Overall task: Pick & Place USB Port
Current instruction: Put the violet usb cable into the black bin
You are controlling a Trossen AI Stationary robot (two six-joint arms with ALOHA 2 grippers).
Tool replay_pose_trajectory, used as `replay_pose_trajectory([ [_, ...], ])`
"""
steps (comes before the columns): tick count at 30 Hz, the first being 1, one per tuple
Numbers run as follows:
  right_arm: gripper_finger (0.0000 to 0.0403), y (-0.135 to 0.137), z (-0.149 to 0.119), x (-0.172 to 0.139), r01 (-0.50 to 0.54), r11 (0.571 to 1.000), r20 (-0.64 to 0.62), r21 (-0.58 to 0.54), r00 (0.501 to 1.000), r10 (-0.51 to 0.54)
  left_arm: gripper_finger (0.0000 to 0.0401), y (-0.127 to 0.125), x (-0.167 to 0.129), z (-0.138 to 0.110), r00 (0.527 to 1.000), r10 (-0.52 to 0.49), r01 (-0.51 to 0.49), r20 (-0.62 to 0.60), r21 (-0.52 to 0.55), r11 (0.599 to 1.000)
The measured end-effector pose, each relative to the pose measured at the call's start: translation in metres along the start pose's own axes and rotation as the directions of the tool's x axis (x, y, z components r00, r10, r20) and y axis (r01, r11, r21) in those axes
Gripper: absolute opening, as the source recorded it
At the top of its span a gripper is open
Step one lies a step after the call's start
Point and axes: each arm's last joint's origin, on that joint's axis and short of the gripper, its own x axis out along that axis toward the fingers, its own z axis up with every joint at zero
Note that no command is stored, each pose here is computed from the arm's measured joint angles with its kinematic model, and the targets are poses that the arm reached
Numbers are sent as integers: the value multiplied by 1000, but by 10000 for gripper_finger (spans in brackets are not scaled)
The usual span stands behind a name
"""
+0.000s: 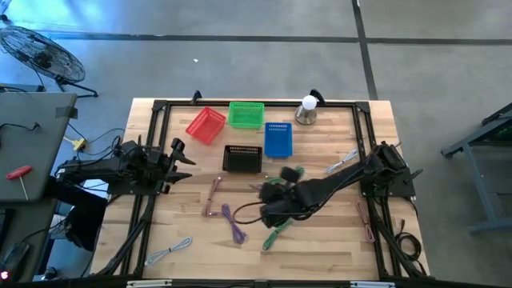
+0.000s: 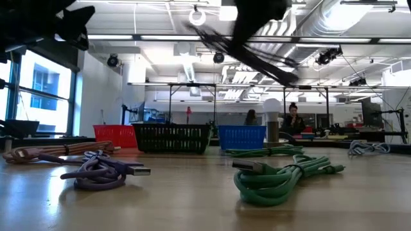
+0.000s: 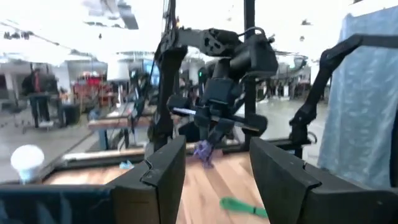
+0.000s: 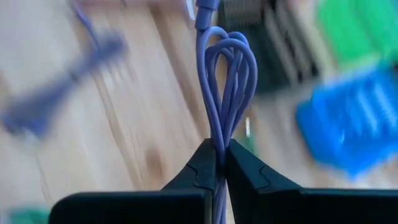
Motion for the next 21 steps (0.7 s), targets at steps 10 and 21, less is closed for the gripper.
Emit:
replay_pose_trajectory([
  [10, 9, 1, 53, -10, -97, 980, 324, -175, 934, 150, 175, 2, 24, -4, 995, -100, 100, 7, -109, 989],
  [21, 9, -17, 71, 1, -124, 980, 369, -158, 913, 175, 175, -10, 90, -6, 982, -125, 116, -145, -72, 991],
])
